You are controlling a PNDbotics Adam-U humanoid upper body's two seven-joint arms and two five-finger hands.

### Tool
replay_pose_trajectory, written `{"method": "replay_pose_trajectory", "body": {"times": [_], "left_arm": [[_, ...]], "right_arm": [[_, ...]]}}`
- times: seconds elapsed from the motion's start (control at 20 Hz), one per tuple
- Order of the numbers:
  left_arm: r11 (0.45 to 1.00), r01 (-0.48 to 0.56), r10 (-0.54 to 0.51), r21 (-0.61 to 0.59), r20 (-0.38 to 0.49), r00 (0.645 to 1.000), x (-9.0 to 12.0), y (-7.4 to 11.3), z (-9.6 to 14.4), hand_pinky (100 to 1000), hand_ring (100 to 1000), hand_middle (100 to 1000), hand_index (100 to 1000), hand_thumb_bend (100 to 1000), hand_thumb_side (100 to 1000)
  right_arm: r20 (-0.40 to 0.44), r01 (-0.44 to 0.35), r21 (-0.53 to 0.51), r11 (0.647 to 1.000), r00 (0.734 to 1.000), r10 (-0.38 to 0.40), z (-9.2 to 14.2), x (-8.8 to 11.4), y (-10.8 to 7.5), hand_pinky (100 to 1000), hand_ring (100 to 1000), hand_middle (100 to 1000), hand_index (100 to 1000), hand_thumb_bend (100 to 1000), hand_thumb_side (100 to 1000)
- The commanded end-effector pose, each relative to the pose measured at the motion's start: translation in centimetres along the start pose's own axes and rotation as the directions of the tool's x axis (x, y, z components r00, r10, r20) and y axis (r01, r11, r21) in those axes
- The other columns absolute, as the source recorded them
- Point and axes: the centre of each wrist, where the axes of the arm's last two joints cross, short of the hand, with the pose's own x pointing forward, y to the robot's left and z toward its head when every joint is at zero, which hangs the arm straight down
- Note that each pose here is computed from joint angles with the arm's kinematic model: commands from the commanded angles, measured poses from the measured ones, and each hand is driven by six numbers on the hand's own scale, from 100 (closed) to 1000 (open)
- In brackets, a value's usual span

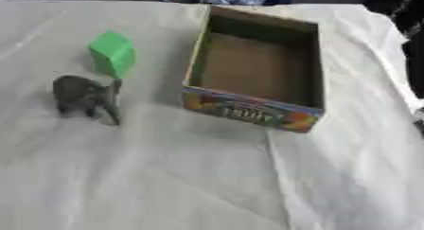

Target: Pick up objects on the table and place them in the box.

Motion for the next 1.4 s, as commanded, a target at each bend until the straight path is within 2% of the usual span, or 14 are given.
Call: {"method": "replay_pose_trajectory", "body": {"times": [0.05, 0.5, 0.6, 0.75, 0.9, 0.95, 1.0, 1.2, 1.4], "left_arm": [[1.0, 0.025, -0.026, 0.008, 0.031, 0.999, 0.3, 1.1, -0.4, 682, 763, 1000, 829, 306, 783], [1.0, 0.021, -0.02, -0.017, 0.05, 0.999, 0.6, 1.0, -0.7, 687, 766, 1000, 829, 315, 768], [0.996, 0.039, -0.034, -0.081, 0.065, 0.997, 0.8, 0.8, -0.8, 692, 771, 1000, 829, 312, 778], [0.958, 0.098, -0.069, -0.268, 0.115, 0.991, 1.5, 0.4, -1.1, 717, 796, 1000, 839, 328, 766], [0.845, 0.208, -0.123, -0.493, 0.199, 0.972, 2.3, 0.1, -1.5, 734, 818, 1000, 848, 417, 697], [0.801, 0.239, -0.136, -0.549, 0.222, 0.966, 2.6, 0.1, -1.7, 733, 819, 1000, 849, 428, 685], [0.758, 0.266, -0.148, -0.595, 0.241, 0.959, 2.9, 0.1, -1.9, 733, 823, 1000, 848, 477, 646], [0.603, 0.327, -0.157, -0.727, 0.294, 0.943, 4.0, 0.1, -2.8, 736, 819, 1000, 846, 548, 620], [0.489, 0.354, -0.148, -0.797, 0.324, 0.934, 5.0, 0.2, -3.5, 743, 829, 1000, 851, 632, 650]], "right_arm": [[0.035, -0.01, 0.003, 1.0, 0.999, 0.009, -0.6, 0.7, -0.5, 811, 739, 742, 961, 386, 1000], [0.026, -0.013, 0.007, 1.0, 1.0, 0.013, -0.5, 0.7, -0.4, 812, 739, 743, 961, 386, 1000], [0.025, -0.013, 0.009, 1.0, 1.0, 0.013, -0.5, 0.7, -0.4, 812, 739, 743, 961, 386, 1000], [0.024, -0.012, 0.014, 1.0, 1.0, 0.012, -0.6, 0.7, -0.4, 812, 740, 743, 960, 386, 1000], [0.019, -0.012, 0.021, 1.0, 1.0, 0.012, -0.5, 0.7, -0.4, 812, 739, 743, 961, 388, 1000], [0.016, -0.013, 0.023, 1.0, 1.0, 0.012, -0.5, 0.7, -0.4, 812, 739, 743, 960, 388, 1000], [0.015, -0.012, 0.024, 1.0, 1.0, 0.012, -0.5, 0.7, -0.4, 812, 739, 743, 961, 388, 1000], [0.009, -0.01, 0.029, 1.0, 1.0, 0.01, -0.5, 0.7, -0.3, 812, 739, 742, 960, 392, 1000], [0.003, -0.009, 0.032, 0.999, 1.0, 0.008, -0.4, 0.7, -0.3, 812, 739, 742, 961, 388, 1000]]}}
